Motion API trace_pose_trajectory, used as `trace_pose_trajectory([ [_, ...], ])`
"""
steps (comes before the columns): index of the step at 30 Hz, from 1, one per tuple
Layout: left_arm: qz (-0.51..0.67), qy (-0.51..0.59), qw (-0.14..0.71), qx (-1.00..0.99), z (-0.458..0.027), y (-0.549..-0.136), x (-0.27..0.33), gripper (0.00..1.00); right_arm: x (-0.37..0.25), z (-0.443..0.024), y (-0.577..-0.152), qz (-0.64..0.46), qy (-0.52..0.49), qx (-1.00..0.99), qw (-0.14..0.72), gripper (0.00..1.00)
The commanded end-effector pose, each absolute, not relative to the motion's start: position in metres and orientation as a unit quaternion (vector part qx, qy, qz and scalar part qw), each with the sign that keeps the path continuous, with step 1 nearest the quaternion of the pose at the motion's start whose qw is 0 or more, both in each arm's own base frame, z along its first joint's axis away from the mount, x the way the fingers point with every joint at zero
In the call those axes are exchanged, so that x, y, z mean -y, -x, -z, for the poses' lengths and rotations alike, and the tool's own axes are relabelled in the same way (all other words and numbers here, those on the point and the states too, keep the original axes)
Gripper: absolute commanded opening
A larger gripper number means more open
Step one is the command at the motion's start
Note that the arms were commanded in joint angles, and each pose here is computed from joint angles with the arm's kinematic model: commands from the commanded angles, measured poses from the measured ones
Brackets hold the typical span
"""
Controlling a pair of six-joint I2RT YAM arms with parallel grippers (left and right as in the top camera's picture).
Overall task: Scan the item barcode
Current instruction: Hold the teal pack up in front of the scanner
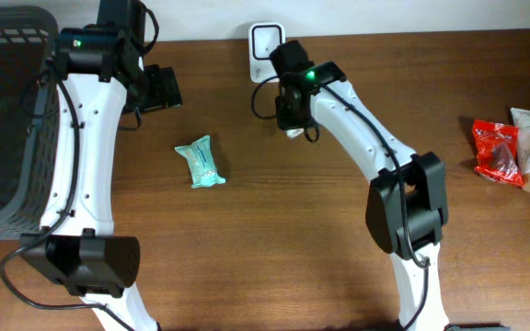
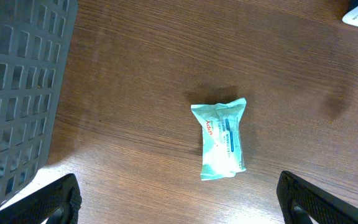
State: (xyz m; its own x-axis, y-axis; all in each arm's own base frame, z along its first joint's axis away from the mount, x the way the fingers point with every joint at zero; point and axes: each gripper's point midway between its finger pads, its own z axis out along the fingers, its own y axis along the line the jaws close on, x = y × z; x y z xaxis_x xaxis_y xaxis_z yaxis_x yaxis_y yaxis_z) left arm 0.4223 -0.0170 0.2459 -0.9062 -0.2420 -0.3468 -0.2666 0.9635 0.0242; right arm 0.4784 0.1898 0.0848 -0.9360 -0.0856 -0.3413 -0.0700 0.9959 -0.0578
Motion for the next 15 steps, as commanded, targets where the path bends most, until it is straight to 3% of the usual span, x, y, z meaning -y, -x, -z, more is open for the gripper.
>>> trace_pose_trajectory([
  [1,-0.039,0.132,0.172,-0.975,-0.245,-0.422,0.017,0.99,-0.171,-0.127,-0.515,0.128,0.04,-0.948,0.287,0.04],
  [5,-0.039,0.132,0.172,-0.975,-0.245,-0.422,0.017,0.99,-0.197,-0.171,-0.572,0.155,0.174,-0.882,0.41,0.04],
  [7,-0.039,0.132,0.172,-0.975,-0.245,-0.422,0.017,0.99,-0.206,-0.184,-0.59,0.157,0.19,-0.857,0.453,0.04],
  [10,-0.039,0.132,0.172,-0.975,-0.245,-0.422,0.017,0.99,-0.229,-0.166,-0.604,0.131,0.247,-0.838,0.468,0.04],
  [15,-0.039,0.132,0.172,-0.975,-0.245,-0.422,0.017,0.99,-0.237,-0.149,-0.624,0.132,0.242,-0.823,0.497,0.04],
])
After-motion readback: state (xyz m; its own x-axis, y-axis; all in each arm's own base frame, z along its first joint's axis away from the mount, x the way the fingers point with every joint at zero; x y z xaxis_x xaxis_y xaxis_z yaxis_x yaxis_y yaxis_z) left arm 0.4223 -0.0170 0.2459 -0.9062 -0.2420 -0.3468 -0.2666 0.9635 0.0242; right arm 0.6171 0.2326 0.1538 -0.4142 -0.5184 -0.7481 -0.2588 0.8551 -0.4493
